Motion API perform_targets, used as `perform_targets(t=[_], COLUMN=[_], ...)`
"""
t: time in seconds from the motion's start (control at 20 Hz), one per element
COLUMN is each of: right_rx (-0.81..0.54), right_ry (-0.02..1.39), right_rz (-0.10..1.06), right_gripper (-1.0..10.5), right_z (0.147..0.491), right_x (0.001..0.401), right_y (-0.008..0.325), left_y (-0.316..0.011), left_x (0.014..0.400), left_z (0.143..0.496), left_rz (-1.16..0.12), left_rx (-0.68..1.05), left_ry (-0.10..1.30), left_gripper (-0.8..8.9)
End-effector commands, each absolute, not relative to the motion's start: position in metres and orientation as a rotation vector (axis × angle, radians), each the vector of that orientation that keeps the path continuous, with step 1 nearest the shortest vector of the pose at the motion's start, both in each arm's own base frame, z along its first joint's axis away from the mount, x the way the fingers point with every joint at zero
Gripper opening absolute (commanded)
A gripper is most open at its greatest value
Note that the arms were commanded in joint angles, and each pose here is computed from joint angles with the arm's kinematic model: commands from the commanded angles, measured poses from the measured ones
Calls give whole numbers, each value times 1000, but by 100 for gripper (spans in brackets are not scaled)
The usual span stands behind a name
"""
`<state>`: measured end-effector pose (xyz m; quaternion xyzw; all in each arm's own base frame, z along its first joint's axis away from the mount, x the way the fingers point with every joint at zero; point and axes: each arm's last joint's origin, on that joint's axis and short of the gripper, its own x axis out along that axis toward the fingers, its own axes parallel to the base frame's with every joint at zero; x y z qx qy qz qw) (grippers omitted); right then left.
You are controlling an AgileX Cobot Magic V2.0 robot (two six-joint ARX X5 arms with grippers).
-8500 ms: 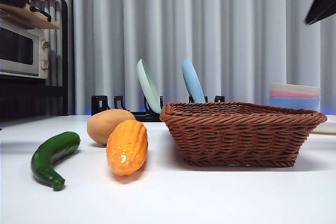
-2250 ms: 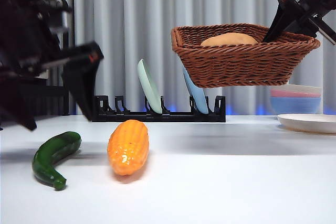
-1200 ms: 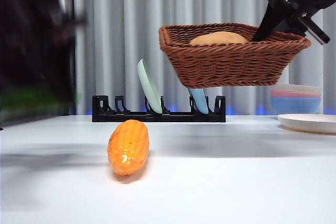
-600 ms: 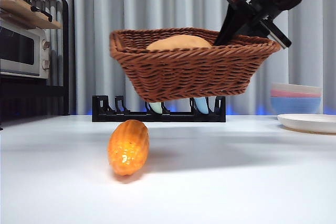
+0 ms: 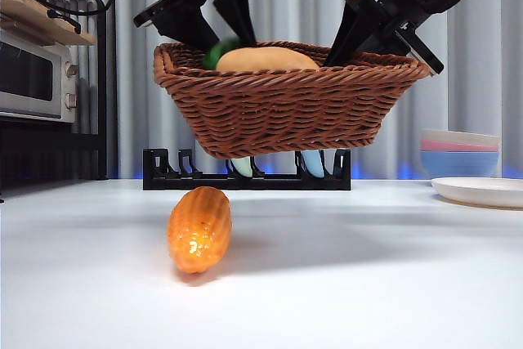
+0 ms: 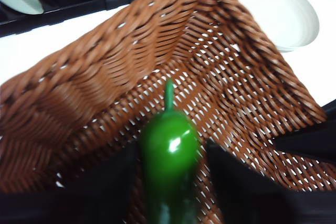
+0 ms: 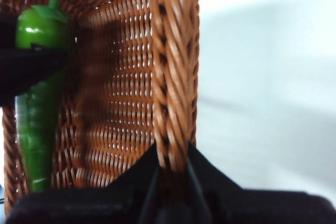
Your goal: Pick up the basket,pick up the corn from the table,pick up the potato from the table,pick up the cucumber from the table,put all items into the basket
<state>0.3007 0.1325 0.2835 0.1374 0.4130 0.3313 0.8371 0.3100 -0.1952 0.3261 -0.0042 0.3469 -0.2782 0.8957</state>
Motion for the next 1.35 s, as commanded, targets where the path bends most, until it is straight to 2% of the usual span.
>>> perform_targets(t=[0.05,0.2,0.35,0.55,0.75,0.9,1.05,1.2,1.35], right_rx=[310,310,320,363,398,411,416,416,417], right_ry=[866,864,830,793,779,771,771,778,781], right_rz=[712,709,691,602,527,496,486,484,484], right_gripper=[-16,-16,-16,-16,-16,-16,-16,-16,-16], right_z=[285,285,287,288,288,288,288,288,287], right_x=[302,302,307,319,326,328,328,328,328], right_y=[134,133,126,95,68,57,53,53,53], left_y=[-197,-197,-188,-161,-139,-145,-159,-167,-168], left_x=[310,306,288,232,189,172,170,175,184], left_z=[324,338,375,414,428,406,356,301,259], left_rz=[-587,-591,-635,-701,-726,-753,-740,-678,-540], left_rx=[10,14,42,113,128,132,75,6,-47], left_ry=[723,745,768,792,850,929,1011,1080,1068], left_gripper=[585,584,584,584,584,584,584,584,584])
